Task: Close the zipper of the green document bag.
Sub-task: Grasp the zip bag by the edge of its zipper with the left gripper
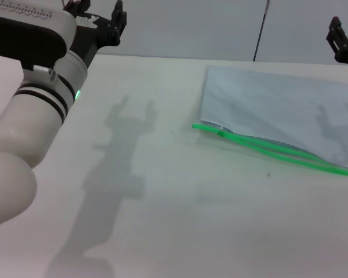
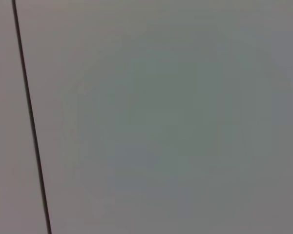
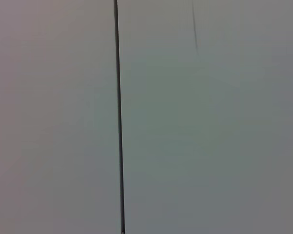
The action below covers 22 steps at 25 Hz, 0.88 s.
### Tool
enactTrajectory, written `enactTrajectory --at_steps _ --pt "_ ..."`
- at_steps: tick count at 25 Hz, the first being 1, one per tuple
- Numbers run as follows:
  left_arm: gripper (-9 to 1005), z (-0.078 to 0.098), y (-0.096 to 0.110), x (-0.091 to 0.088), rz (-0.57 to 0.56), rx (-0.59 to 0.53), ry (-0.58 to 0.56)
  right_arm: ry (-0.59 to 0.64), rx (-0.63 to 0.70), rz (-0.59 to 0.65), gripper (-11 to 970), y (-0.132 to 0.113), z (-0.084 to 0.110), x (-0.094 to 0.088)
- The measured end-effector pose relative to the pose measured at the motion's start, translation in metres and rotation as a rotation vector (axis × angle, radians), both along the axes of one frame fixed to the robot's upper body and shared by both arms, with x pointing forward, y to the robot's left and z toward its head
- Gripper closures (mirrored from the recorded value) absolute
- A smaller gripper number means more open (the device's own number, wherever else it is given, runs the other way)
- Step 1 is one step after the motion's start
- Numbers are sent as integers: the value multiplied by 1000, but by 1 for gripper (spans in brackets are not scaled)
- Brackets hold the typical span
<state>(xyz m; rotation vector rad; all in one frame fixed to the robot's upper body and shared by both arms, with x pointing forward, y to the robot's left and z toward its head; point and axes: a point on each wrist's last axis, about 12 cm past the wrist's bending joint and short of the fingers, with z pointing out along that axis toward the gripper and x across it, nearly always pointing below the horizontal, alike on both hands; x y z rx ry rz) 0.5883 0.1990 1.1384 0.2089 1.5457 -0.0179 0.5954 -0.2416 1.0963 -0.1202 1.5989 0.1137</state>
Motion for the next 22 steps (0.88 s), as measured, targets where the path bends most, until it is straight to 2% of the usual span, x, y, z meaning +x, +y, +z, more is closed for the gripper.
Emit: enactTrajectory --at_steps 10,14,18,22 --pt "381 -1 -1 0 -4 8 2 4 -5 0 311 0 -1 2" --pt "381 -2 -5 0 -24 59 4 7 -7 0 311 1 -2 2" --pt "381 0 -14 1 -100 60 49 9 -8 0 311 0 -2 3" --pt "380 9 -12 10 -197 -10 147 9 -9 0 311 0 -2 3"
